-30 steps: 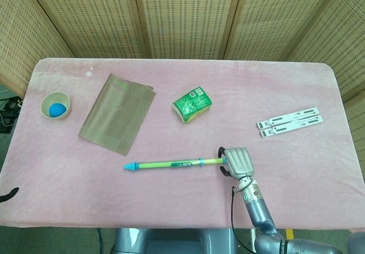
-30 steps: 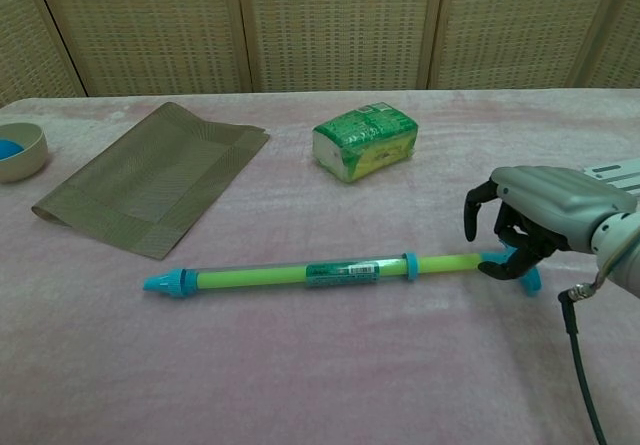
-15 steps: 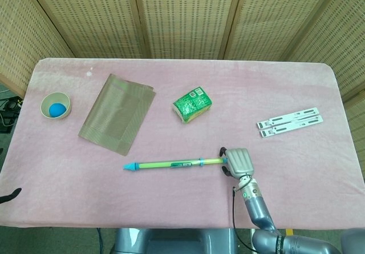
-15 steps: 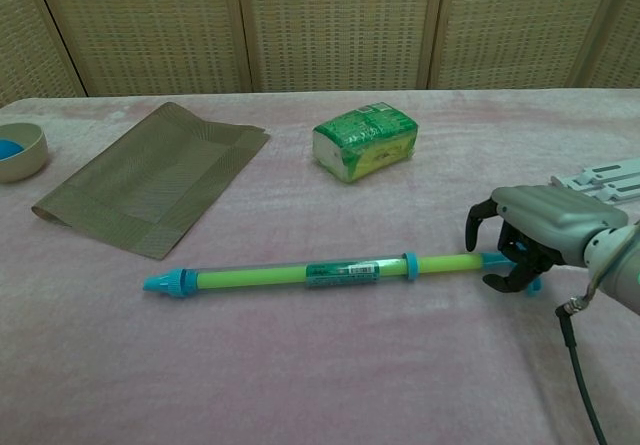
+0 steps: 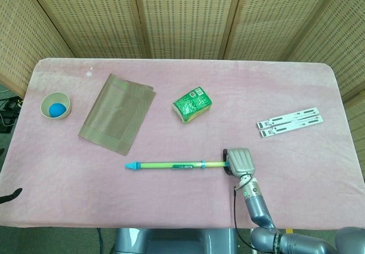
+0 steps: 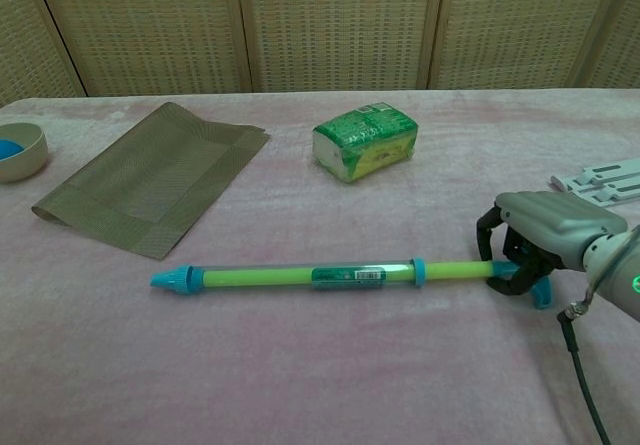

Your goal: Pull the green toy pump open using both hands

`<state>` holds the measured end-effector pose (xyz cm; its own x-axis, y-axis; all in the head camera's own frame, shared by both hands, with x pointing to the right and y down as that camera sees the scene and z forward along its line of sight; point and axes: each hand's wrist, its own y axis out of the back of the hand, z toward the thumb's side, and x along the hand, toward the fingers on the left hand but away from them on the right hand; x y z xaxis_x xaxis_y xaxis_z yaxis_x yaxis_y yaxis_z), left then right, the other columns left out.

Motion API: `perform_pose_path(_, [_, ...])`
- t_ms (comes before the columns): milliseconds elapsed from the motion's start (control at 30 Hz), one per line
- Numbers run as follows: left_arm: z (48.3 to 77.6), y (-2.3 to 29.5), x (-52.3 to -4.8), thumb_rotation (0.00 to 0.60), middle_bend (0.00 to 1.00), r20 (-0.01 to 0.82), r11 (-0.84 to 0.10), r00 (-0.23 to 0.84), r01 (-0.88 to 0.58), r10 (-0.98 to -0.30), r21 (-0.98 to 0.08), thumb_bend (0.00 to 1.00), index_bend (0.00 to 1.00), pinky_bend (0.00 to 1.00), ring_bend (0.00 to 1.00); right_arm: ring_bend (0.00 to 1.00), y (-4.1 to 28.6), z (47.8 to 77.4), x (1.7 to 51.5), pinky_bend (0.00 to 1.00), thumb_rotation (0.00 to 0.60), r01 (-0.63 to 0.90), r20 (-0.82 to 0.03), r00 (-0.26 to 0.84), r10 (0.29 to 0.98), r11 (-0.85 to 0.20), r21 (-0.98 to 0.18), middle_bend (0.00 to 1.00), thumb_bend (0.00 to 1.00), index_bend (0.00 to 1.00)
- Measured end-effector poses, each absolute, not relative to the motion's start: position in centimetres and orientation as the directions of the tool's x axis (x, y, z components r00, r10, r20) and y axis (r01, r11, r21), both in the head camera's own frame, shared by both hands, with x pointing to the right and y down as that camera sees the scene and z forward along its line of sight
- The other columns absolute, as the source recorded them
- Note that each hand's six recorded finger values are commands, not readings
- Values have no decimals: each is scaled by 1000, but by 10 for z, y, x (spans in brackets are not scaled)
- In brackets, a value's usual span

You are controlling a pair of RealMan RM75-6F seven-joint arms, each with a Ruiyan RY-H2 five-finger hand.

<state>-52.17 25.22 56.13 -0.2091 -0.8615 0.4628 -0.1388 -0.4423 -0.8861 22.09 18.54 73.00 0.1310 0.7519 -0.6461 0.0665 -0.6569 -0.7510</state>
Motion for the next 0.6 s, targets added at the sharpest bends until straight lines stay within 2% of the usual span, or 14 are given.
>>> perform_pose_path(133, [562, 253, -521, 600, 0, 466, -445, -210, -138, -860, -885, 0, 0, 0, 0, 1000, 181, 725, 220, 815, 600, 82, -620, 142, 772, -633, -770, 1000, 557, 801])
perform_pose_path(600, [569, 252, -519, 600, 0, 487, -468, -211, -135, -848, -873, 0, 0, 0, 0, 1000, 150, 683, 226, 816, 600, 96, -571, 141, 809, -585, -805, 1000, 590, 822])
